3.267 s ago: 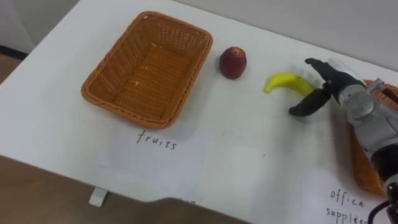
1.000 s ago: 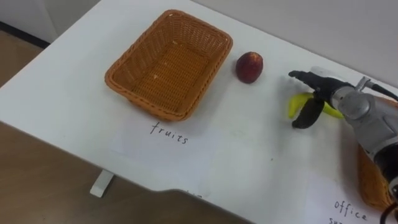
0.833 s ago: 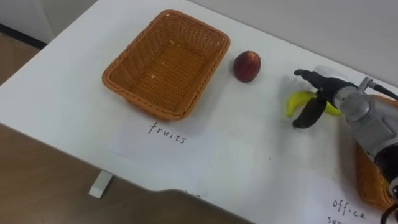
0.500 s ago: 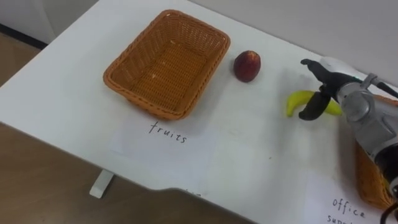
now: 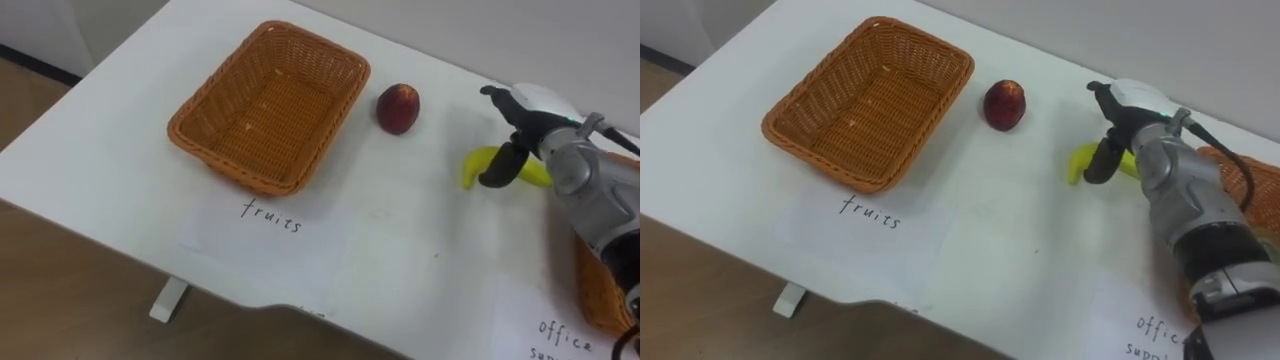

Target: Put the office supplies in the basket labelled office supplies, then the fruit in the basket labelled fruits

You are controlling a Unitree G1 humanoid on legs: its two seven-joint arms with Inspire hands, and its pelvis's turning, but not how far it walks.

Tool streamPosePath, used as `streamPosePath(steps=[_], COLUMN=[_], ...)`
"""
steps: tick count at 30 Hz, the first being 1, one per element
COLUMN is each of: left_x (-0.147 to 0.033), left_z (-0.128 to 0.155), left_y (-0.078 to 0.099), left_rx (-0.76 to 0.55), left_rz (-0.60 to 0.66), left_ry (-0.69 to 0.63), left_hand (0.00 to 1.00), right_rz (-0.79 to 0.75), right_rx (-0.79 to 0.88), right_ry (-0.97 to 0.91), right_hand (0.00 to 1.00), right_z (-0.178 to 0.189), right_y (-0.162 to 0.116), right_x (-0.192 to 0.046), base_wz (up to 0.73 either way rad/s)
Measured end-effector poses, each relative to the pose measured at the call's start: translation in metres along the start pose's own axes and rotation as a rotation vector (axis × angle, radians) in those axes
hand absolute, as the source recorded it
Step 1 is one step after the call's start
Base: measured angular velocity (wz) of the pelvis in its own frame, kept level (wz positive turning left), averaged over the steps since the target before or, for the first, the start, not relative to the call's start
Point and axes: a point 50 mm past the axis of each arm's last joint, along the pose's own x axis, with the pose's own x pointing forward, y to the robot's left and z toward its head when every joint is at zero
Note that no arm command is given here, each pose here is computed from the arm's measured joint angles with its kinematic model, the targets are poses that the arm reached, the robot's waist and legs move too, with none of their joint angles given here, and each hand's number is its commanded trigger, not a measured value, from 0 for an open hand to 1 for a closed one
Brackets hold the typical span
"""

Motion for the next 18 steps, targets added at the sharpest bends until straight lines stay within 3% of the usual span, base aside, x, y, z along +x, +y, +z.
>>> streamPosePath(steps=[7, 18], left_x=[0.000, 0.001], left_z=[0.003, 0.007], left_y=[0.003, 0.003], left_rx=[0.002, 0.011], left_rz=[0.012, 0.012], left_ry=[-0.006, -0.013], left_hand=[0.00, 0.00], right_rz=[0.112, 0.135], right_rx=[-0.003, 0.005], right_ry=[0.068, 0.080], right_hand=[0.00, 0.00], right_z=[-0.012, -0.013], right_y=[0.014, 0.011], right_x=[0.000, 0.001], base_wz=[0.00, 0.00])
